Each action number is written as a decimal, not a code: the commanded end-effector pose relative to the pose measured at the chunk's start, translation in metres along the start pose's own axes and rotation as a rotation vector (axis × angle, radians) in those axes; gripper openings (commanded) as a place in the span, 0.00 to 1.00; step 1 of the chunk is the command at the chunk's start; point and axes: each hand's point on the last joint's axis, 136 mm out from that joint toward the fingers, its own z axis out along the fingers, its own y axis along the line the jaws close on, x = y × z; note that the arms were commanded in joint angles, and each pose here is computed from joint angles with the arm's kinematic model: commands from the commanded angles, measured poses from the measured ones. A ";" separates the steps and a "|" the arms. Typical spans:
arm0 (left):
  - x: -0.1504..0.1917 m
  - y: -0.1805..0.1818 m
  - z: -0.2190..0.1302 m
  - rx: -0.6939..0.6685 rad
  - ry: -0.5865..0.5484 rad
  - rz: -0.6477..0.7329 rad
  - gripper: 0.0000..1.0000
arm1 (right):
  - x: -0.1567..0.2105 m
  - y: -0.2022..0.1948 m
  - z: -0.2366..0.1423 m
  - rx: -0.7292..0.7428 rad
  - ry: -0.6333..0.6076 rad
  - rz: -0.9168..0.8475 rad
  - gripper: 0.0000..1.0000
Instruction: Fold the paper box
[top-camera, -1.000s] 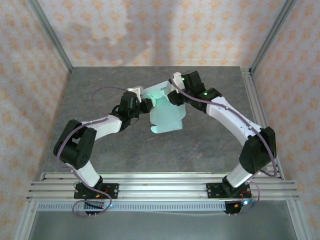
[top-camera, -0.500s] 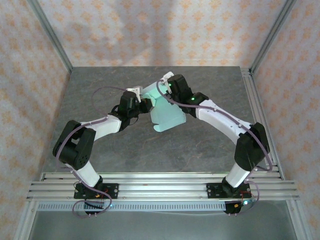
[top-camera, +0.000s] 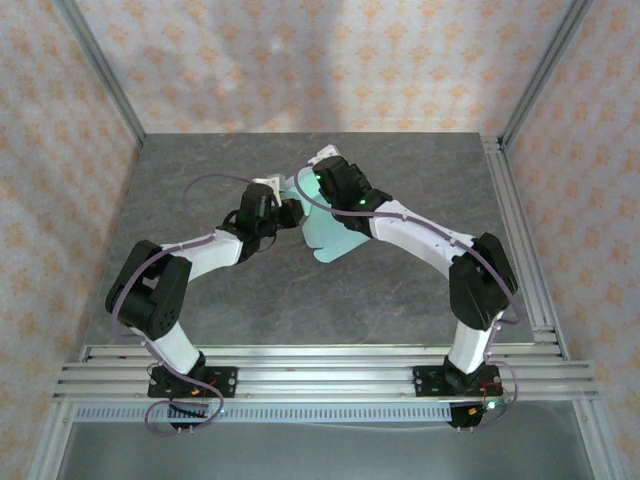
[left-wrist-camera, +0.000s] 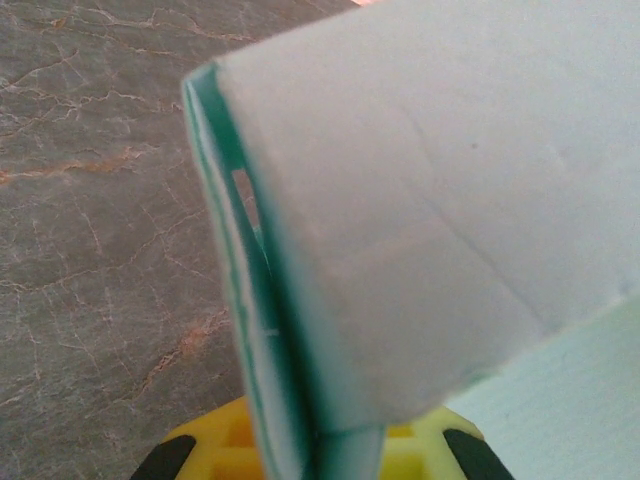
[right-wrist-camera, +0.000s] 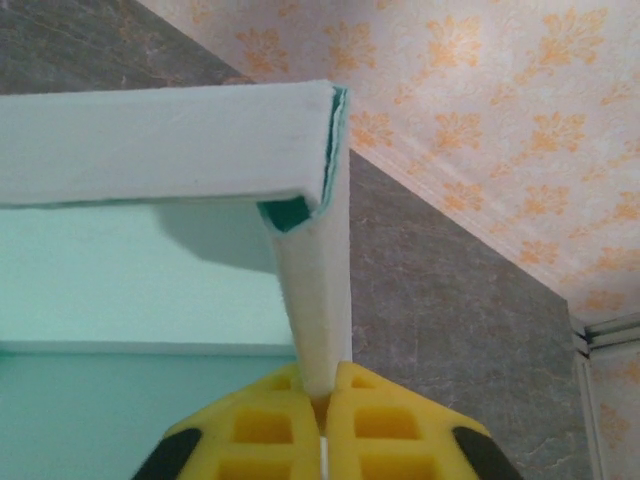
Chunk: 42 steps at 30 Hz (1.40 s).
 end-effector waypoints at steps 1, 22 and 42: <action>-0.022 -0.044 -0.012 0.146 -0.062 0.041 0.00 | -0.008 0.007 0.004 0.015 -0.014 0.003 0.14; -0.018 -0.041 -0.008 0.142 -0.047 0.031 0.00 | -0.005 0.003 0.018 0.117 -0.005 -0.074 0.00; -0.021 -0.050 -0.005 0.167 -0.034 0.024 0.00 | -0.008 0.001 0.018 0.234 -0.022 0.072 0.01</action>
